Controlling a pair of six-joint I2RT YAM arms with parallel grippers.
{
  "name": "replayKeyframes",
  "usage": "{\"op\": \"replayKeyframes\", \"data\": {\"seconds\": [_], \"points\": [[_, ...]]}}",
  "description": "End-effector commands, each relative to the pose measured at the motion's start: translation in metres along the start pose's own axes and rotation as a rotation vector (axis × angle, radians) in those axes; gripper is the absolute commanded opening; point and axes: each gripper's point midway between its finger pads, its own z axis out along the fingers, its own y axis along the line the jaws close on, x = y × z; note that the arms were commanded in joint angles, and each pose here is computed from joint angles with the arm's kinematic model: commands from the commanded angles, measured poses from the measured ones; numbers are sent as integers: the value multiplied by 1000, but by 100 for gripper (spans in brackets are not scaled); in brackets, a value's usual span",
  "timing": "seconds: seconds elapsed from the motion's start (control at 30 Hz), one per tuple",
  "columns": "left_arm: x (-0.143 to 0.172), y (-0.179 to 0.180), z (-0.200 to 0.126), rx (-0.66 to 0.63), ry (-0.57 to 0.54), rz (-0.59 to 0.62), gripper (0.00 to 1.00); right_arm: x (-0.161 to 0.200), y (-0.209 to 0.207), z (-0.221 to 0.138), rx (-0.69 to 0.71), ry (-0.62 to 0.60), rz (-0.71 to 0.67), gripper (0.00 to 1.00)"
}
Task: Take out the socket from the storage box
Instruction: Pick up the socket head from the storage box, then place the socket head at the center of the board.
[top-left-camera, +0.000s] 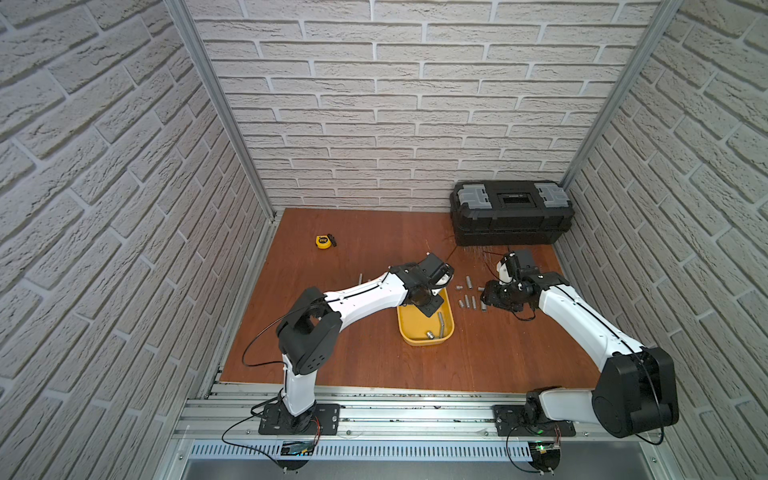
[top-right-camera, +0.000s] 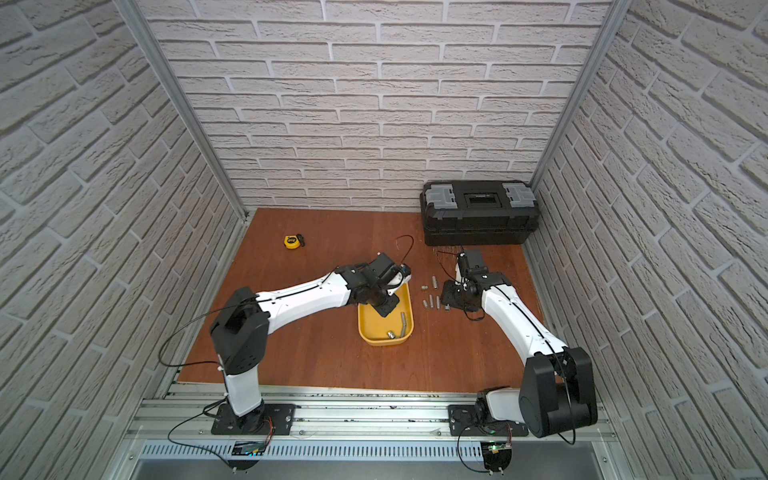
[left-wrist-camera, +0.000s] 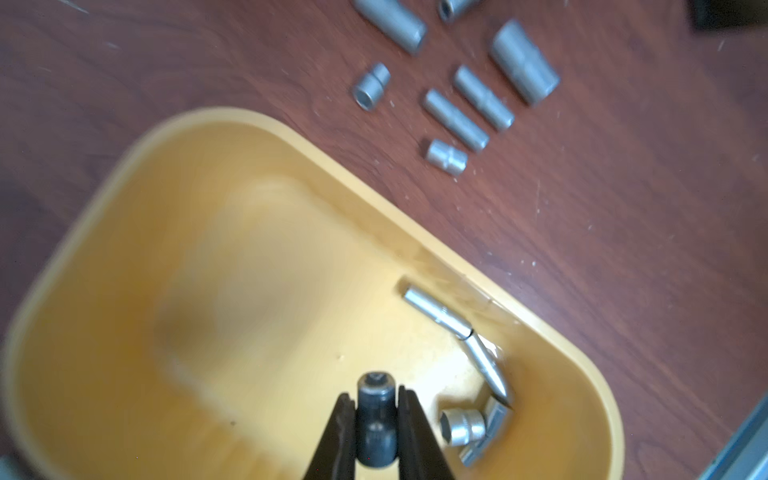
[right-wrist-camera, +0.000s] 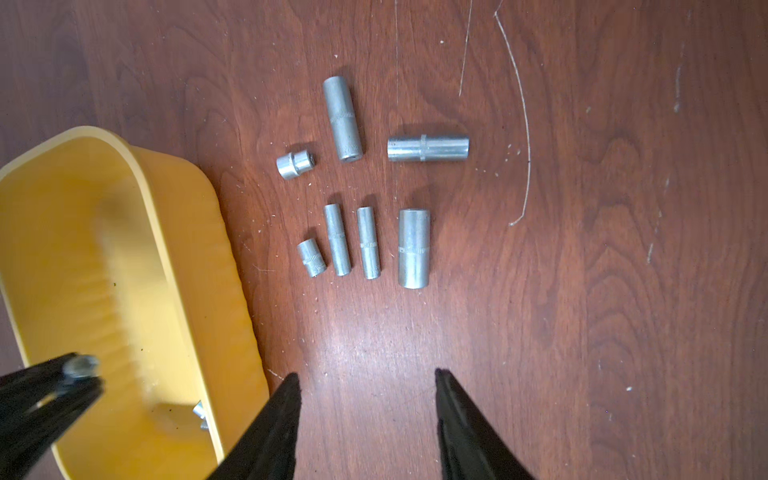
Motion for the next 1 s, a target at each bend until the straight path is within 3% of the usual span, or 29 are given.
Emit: {"op": "replayKeyframes", "data": {"seconds": [0.0, 0.23, 0.43, 0.73, 0.97], "points": [[-4, 48, -25, -86, -65, -127, 7, -6, 4, -4, -26, -34, 7, 53], [51, 151, -48, -250, 5, -403, 7, -6, 5, -3, -36, -37, 12, 53], [107, 208, -43, -328, 115, -589, 7, -5, 5, -2, -42, -39, 17, 53], [152, 246, -14, -306, 203, -750, 7, -3, 3, -5, -33, -46, 20, 52], [168, 250, 8, -285, 260, -763, 8, -2, 1, -5, -24, -46, 22, 53]]}}
